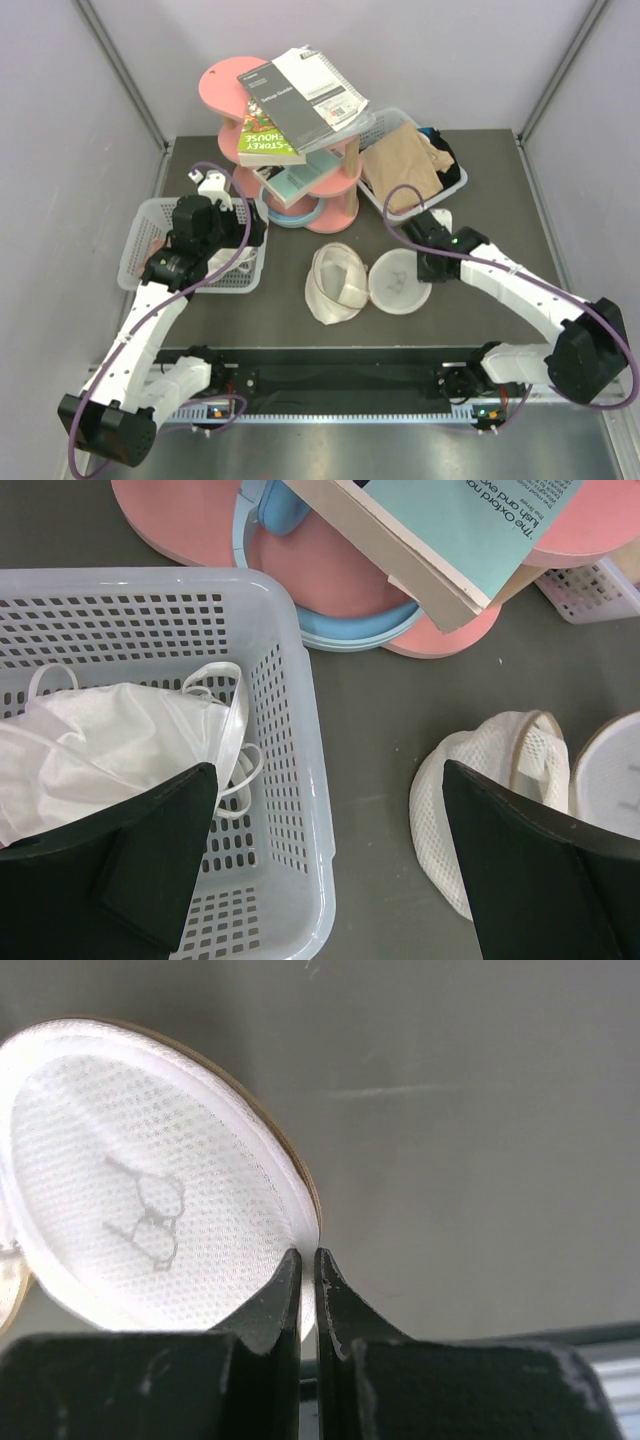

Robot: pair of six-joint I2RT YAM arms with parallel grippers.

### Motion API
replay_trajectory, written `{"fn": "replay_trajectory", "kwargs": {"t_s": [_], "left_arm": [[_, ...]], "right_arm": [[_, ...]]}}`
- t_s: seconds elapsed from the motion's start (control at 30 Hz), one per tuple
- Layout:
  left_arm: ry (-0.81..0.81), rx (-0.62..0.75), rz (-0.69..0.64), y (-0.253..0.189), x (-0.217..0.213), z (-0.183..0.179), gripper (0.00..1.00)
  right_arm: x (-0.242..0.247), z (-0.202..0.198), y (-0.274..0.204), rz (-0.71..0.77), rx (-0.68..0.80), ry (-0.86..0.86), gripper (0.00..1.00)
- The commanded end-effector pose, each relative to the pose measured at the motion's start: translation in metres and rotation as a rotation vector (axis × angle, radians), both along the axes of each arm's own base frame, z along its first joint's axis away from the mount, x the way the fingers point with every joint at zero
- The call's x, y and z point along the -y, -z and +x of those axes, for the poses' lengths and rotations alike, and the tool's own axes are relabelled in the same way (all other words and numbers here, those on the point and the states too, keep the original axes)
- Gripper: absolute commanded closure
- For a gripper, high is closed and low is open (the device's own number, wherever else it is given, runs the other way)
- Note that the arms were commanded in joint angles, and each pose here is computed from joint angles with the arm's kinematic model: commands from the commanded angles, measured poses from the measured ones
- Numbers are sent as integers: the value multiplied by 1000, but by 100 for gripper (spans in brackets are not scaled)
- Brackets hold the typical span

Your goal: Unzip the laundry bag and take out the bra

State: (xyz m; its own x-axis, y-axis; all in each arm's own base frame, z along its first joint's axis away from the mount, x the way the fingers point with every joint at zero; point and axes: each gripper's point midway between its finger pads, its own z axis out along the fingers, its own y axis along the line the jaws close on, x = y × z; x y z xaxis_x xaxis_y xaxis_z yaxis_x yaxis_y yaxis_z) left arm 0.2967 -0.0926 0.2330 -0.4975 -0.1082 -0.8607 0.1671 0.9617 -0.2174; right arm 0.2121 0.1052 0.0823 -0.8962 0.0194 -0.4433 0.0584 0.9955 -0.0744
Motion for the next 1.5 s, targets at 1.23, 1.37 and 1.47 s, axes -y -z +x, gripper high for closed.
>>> {"fn": "replay_trajectory", "kwargs": {"t_s": [1.23,1.37,1.47], "left_arm": [[26,66,-27,-12,4,0,1],[26,60,-26,-10,4,0,1],[25,59,-25,-10,3,1,1]], "right_arm": [[-213,55,-40,-24,212,-365,95],[-233,53,-20,48,193,-405,95],[-239,51,1,45,154,-428,95]]}}
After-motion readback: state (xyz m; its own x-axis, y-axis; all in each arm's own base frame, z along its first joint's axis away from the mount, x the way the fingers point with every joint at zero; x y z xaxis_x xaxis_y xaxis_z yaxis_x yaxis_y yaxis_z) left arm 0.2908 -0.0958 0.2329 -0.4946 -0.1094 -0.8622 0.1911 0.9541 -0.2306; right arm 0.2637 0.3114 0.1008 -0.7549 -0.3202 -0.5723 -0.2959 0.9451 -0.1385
